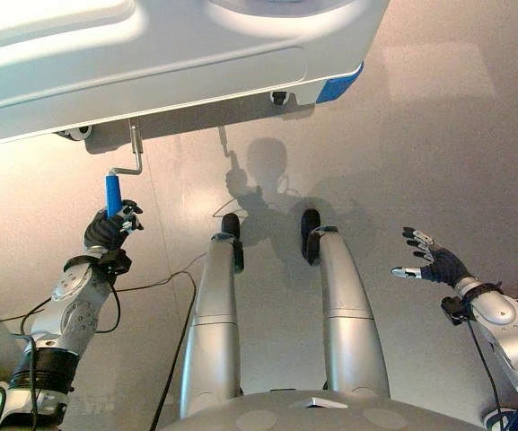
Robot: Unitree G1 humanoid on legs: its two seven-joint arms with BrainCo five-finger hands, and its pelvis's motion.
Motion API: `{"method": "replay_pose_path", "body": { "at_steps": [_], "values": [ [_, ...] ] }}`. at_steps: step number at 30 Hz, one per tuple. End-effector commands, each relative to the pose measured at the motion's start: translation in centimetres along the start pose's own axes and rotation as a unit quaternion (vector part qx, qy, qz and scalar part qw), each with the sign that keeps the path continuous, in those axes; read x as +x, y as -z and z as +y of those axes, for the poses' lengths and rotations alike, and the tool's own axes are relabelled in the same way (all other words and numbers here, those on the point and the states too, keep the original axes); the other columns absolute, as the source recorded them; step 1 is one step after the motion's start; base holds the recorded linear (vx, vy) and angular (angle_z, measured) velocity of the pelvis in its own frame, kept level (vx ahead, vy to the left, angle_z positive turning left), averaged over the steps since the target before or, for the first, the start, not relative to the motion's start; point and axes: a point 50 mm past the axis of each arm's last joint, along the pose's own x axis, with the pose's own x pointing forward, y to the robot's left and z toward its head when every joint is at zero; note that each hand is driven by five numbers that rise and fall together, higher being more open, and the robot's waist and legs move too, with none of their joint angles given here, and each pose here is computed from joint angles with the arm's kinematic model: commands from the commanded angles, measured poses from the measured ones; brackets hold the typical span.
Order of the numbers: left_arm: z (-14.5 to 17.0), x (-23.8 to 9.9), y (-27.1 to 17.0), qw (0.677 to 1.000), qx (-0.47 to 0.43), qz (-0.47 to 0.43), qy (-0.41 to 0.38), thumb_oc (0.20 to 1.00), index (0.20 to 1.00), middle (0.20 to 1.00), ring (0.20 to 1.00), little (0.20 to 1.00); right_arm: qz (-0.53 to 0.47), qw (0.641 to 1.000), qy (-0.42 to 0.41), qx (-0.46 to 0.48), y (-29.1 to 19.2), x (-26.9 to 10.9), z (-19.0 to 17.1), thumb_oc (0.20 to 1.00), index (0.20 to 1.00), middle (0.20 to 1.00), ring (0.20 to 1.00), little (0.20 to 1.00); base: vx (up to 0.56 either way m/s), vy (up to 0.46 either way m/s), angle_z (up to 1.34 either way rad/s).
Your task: Raise the hospital bed
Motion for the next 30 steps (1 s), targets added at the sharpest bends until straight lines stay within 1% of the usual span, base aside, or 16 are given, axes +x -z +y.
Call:
{"method": "replay_pose_path", "body": {
  "at_steps": [1,9,30],
  "values": [
    [6.1,-3.8,-4.5,0.991,0.089,-0.07,-0.078,0.2,0.2,0.2,0.2,0.2,0.019,1.0,-0.012,-0.01,1.1,-1.1,0.4,1.0,1.0,1.0,1.0,1.0,0.0,0.0,0.0],
    [6.8,-3.7,-5.3,0.988,0.098,-0.076,-0.091,0.2,0.2,0.2,0.2,0.2,0.025,1.0,-0.015,-0.008,1.4,-1.3,0.5,1.0,1.0,1.0,1.0,1.0,0.01,0.008,-0.04],
    [8.4,-4.1,-4.2,0.985,0.077,-0.068,-0.14,0.2,0.2,0.2,0.2,0.2,0.024,1.0,-0.009,0.001,1.3,-1.0,0.3,1.0,1.0,1.0,1.0,1.0,0.0,0.003,-0.01]
  ]
}}
